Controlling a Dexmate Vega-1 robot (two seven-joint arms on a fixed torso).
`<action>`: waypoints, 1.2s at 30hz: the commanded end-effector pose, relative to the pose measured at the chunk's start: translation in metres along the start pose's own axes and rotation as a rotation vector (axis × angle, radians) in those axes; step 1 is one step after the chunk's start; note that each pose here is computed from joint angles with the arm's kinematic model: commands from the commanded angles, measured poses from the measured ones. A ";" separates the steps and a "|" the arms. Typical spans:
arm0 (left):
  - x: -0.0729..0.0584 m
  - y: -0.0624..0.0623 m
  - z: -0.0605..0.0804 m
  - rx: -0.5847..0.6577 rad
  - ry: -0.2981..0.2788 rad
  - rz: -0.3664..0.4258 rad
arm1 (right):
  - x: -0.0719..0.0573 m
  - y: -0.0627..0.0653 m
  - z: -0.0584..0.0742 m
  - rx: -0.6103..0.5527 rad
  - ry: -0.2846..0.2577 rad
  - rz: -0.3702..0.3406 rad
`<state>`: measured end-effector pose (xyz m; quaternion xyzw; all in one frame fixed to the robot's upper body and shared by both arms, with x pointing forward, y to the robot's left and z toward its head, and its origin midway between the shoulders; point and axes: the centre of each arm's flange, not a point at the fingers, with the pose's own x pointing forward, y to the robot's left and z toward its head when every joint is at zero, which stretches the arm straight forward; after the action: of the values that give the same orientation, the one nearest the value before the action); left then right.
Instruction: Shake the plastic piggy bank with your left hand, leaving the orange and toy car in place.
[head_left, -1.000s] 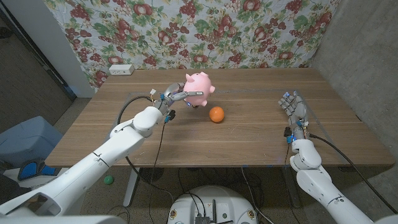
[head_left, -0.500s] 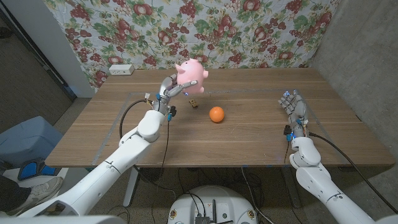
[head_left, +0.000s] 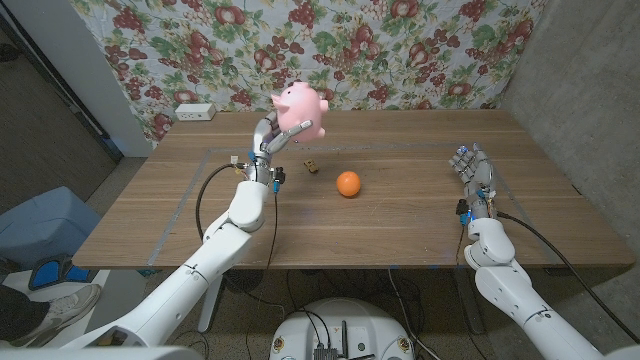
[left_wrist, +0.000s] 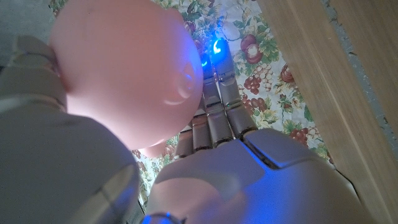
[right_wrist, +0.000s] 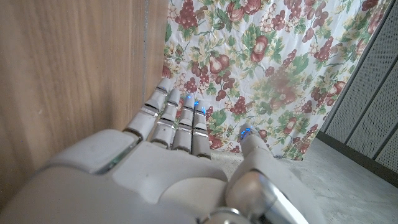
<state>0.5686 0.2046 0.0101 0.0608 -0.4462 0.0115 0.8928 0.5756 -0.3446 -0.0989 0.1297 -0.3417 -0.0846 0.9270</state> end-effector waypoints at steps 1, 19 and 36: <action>0.004 0.000 -0.003 -0.014 0.001 0.009 | 0.003 0.003 -0.002 -0.010 0.023 -0.009; 0.028 -0.014 -0.003 0.147 0.182 -0.221 | 0.007 0.000 -0.004 -0.001 0.018 -0.023; 0.046 -0.023 -0.002 0.322 0.282 -0.454 | 0.002 0.003 -0.006 0.002 0.015 -0.036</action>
<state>0.5949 0.1823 0.0377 0.2391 -0.3214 -0.0801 0.9127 0.5841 -0.3442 -0.0989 0.1351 -0.3310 -0.0956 0.9290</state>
